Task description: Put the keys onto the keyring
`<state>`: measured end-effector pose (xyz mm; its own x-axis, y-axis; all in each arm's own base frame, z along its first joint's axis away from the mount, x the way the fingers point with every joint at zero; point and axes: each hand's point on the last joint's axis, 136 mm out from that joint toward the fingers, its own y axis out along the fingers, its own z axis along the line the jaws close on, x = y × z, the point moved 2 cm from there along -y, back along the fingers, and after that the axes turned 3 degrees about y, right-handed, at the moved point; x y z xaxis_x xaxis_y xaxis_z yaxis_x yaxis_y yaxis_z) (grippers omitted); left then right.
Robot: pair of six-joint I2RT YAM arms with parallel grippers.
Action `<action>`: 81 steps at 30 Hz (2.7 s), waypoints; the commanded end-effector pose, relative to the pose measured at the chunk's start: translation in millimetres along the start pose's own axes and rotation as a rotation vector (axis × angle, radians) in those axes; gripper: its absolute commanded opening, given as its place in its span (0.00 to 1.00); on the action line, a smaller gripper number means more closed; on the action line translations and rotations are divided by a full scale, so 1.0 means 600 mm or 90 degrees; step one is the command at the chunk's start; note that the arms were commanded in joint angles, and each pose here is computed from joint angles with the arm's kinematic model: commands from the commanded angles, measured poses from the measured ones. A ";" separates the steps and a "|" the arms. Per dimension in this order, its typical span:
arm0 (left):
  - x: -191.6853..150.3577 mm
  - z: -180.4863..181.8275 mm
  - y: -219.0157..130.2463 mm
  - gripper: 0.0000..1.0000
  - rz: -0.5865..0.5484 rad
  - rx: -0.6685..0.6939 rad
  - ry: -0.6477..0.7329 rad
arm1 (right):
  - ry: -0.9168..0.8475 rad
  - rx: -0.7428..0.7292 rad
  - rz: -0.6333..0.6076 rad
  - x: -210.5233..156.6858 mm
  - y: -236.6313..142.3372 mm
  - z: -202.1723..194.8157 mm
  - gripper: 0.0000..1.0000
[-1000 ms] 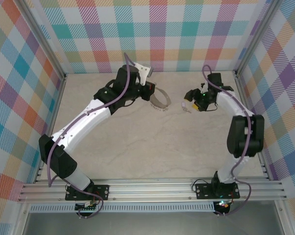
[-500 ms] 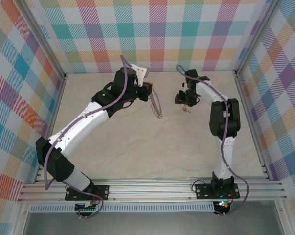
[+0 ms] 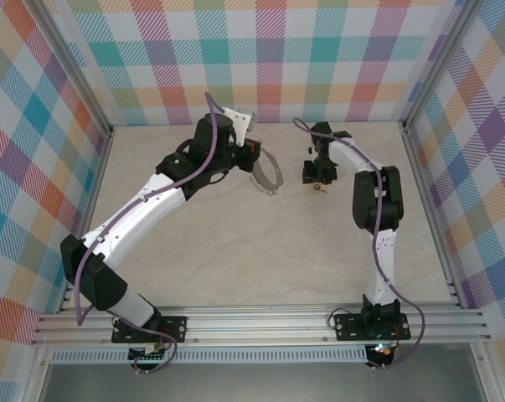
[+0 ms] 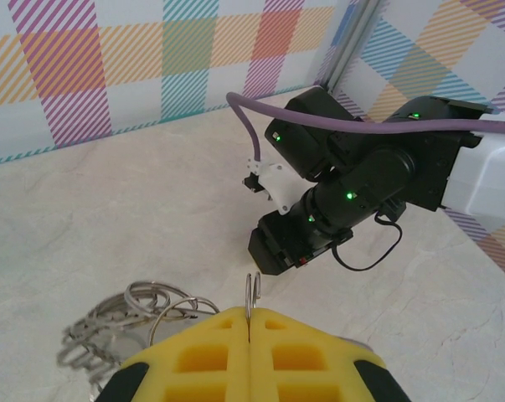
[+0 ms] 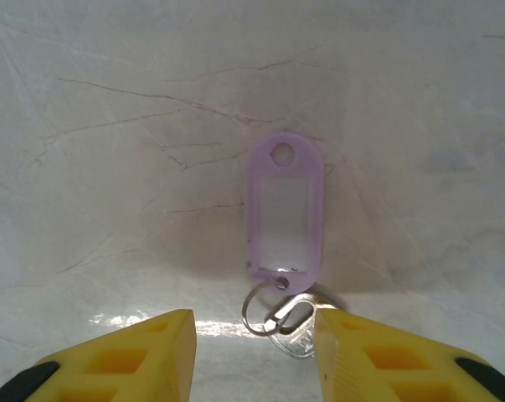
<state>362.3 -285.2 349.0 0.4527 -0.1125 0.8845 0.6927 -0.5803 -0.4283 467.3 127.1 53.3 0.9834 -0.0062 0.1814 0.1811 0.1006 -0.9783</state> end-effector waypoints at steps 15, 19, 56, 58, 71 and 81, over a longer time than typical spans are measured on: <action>0.037 0.002 -0.027 0.00 -0.048 -0.006 -0.012 | -0.029 -0.054 0.020 -0.004 0.010 0.000 0.32; 0.034 0.005 -0.027 0.00 -0.050 -0.005 -0.021 | -0.029 -0.055 0.025 -0.008 0.015 -0.002 0.29; 0.012 -0.004 -0.058 0.00 -0.064 -0.043 -0.041 | 0.135 0.176 -0.009 -0.140 -0.135 0.053 0.00; 0.006 -0.003 -0.060 0.00 -0.060 -0.042 -0.042 | 0.134 0.146 -0.004 -0.148 -0.126 0.039 0.18; 0.013 0.003 -0.070 0.00 -0.082 -0.030 -0.067 | 0.029 0.026 0.013 -0.094 -0.062 0.010 0.46; 0.008 0.002 -0.059 0.00 -0.071 -0.038 -0.073 | -0.007 0.000 0.004 -0.055 -0.037 0.009 0.43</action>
<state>337.7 -267.0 344.8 0.4844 -0.0140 0.8747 0.6844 -0.6168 -0.3889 426.3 128.5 65.5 0.9848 -0.0366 0.1696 0.1728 0.1162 -0.9781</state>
